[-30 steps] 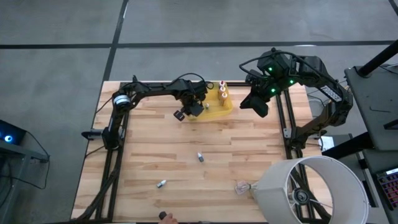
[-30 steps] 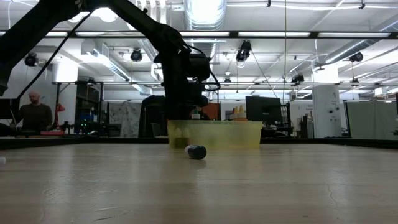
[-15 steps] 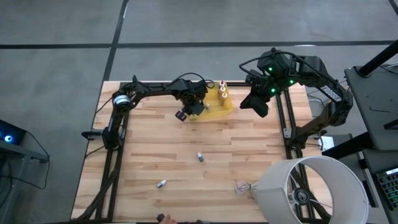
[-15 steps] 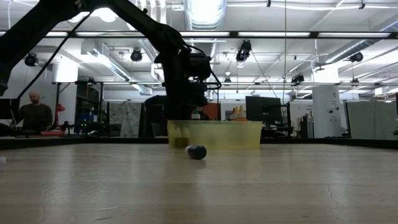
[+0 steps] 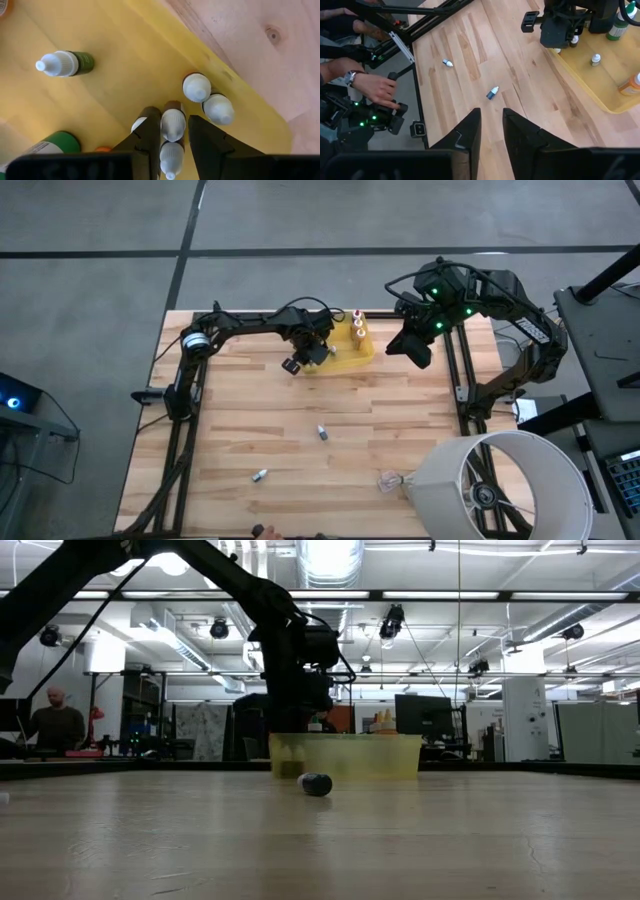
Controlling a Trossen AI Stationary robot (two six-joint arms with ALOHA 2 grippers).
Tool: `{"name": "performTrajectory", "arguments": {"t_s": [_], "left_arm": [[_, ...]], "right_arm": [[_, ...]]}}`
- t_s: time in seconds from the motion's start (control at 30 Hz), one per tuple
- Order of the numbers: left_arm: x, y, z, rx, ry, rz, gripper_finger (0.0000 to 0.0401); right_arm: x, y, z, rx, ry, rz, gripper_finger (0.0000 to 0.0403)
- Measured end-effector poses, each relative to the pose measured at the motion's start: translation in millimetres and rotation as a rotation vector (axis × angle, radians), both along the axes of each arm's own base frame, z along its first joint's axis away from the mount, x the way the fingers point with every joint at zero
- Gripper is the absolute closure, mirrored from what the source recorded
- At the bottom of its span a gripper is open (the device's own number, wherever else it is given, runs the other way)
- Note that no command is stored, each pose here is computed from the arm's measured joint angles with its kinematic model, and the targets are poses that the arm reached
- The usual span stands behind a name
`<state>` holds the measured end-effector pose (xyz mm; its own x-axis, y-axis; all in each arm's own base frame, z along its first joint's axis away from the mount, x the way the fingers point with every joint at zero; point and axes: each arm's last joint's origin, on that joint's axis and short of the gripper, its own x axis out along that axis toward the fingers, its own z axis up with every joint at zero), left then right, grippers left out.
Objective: Pick & Place food coloring
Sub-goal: Put the small orange food coloring bottle into the yellow bin, then put the small black food coloring bottle into the yellow bin
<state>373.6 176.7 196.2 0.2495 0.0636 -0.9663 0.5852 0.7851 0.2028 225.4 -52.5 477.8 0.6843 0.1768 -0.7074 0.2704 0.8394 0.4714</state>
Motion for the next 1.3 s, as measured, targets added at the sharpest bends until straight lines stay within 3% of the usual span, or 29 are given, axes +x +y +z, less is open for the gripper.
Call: {"name": "performTrajectory", "arguments": {"t_s": [1.3], "left_arm": [[1.4, -2.6, 8.9, 0.063, 0.046, 0.05, 0.0325]], "right_arm": [[0.1, 0.0, 0.0, -0.007, -0.002, 0.008, 0.0328]]}}
